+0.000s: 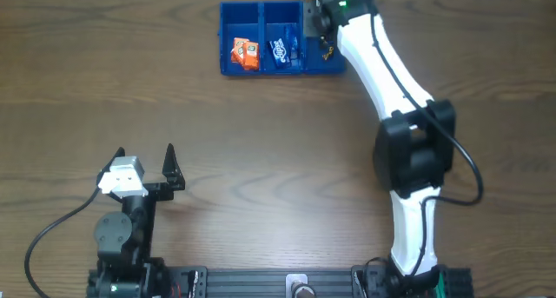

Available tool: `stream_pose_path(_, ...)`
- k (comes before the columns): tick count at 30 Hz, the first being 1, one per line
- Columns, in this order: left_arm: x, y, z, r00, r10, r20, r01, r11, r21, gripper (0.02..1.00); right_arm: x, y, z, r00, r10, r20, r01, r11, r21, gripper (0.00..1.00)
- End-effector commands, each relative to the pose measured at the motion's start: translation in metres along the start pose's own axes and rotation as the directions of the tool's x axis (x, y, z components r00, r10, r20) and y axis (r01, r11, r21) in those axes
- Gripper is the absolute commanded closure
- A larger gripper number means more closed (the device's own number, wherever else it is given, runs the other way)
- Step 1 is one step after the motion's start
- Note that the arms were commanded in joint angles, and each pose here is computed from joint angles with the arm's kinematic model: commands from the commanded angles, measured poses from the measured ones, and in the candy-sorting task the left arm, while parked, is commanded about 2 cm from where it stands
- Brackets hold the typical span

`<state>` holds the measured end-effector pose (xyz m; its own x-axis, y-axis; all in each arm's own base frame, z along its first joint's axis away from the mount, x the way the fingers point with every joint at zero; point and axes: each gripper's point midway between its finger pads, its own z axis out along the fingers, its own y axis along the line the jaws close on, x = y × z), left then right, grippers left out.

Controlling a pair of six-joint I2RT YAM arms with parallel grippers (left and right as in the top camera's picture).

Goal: Sort Candies Into Trays

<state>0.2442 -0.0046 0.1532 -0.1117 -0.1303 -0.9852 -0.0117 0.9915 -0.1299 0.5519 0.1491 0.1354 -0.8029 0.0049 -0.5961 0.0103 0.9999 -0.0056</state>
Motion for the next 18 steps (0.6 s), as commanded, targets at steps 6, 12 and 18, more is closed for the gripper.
stream_pose_path(6,0.018,0.004,0.001,0.999,0.013,-0.051,-0.014,1.0,-0.015,0.02,-0.02,-0.003,0.002,0.997,-0.025,0.072,0.024,1.0,0.007,0.542)
stream_pose_path(12,0.018,0.004,0.001,0.999,0.013,-0.052,-0.014,1.0,-0.015,0.02,-0.035,-0.031,-0.055,0.981,-0.019,0.191,0.018,1.0,0.01,0.413)
stream_pose_path(18,0.018,0.004,0.001,0.999,0.013,-0.052,-0.014,1.0,-0.015,0.02,0.025,-0.111,-0.161,0.927,0.074,0.367,-0.097,0.994,0.044,0.253)
